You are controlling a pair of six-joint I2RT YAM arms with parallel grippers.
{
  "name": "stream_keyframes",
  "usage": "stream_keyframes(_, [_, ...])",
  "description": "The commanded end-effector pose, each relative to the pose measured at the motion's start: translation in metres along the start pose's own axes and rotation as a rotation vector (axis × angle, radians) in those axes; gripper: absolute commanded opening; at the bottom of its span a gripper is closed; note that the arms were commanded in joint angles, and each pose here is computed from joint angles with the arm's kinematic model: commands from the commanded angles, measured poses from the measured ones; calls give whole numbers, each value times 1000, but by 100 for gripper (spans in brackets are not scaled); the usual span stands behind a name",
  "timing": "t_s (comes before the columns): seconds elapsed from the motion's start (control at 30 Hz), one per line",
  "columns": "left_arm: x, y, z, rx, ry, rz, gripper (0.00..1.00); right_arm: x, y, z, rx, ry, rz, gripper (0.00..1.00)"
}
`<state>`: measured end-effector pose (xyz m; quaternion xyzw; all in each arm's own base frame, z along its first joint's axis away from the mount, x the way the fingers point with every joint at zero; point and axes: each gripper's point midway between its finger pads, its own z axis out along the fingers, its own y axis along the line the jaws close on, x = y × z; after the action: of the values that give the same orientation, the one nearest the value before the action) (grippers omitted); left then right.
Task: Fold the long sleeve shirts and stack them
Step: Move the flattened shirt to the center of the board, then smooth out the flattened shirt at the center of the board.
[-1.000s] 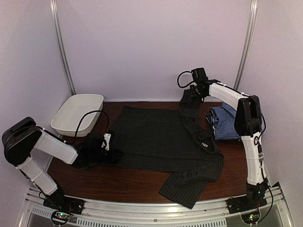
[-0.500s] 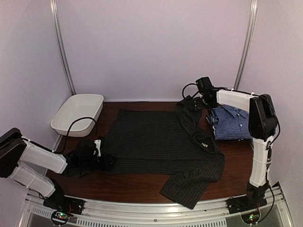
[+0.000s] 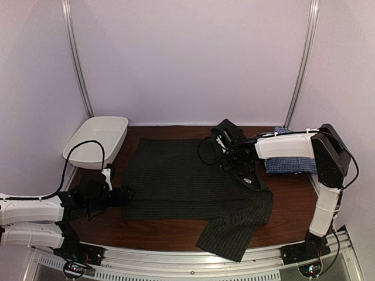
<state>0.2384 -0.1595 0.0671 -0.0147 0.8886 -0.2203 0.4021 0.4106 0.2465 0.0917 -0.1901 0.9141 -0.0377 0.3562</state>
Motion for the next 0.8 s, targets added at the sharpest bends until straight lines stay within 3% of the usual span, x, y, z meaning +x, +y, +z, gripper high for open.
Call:
stream_keyframes(0.0, [-32,-22,4,16,-53,95,82,10,1,19,48,57,-57,74])
stream_keyframes(0.3, [-29,-49,35,86,27,154,82,36,-21,31,205,184,-158,69])
stream_keyframes(0.67, [13,-28,65,19,168,193,80,37,-73,17,382,216,-126,13])
stream_keyframes(0.77, [21,-21,69,2,191,197,80,30,-101,11,436,199,-64,7])
